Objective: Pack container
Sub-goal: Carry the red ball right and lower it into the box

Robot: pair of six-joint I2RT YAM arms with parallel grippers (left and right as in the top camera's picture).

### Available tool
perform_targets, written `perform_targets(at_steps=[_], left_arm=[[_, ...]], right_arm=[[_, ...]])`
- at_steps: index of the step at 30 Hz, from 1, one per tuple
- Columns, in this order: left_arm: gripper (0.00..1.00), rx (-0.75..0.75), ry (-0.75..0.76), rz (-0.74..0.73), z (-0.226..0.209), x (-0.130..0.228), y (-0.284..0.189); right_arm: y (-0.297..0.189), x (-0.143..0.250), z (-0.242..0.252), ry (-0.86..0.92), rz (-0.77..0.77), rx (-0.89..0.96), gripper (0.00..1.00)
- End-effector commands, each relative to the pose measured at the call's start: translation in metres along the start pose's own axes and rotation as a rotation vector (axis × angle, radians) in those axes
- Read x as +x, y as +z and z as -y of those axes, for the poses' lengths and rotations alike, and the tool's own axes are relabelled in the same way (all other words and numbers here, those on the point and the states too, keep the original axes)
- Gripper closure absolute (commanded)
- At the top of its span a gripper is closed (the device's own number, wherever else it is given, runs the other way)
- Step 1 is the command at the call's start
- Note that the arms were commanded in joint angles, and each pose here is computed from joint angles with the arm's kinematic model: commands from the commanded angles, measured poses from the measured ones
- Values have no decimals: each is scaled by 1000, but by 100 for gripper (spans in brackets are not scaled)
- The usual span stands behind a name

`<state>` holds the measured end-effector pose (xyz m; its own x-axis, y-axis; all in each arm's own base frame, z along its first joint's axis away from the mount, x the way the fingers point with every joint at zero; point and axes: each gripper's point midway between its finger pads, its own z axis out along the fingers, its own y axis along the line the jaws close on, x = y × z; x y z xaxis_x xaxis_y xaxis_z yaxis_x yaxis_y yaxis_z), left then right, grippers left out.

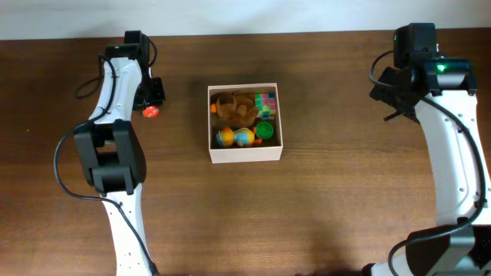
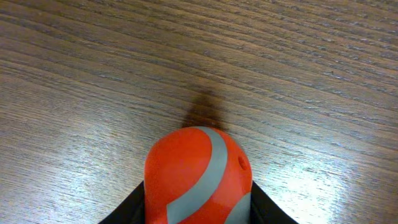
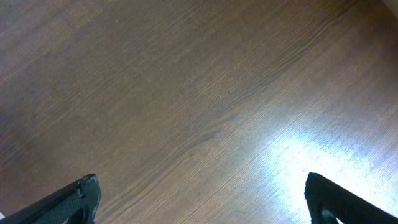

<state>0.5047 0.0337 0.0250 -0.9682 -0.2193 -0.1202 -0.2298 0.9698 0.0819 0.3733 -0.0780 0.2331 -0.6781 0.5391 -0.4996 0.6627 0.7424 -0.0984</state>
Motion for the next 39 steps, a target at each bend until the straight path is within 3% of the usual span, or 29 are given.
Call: perform_targets(at_steps=[1, 13, 26, 39], left_arm=[[68, 19, 1, -3, 2, -2, 1], [68, 169, 75, 22, 22, -9, -67], [67, 554, 356, 0, 99, 32, -153], [67, 591, 577, -27, 187, 80, -170]], right_arm=[[3, 0, 1, -4, -4, 7, 1], [3, 0, 1, -4, -4, 6, 1], [3, 0, 1, -4, -4, 7, 1], [3, 0, 1, -5, -4, 6, 1]])
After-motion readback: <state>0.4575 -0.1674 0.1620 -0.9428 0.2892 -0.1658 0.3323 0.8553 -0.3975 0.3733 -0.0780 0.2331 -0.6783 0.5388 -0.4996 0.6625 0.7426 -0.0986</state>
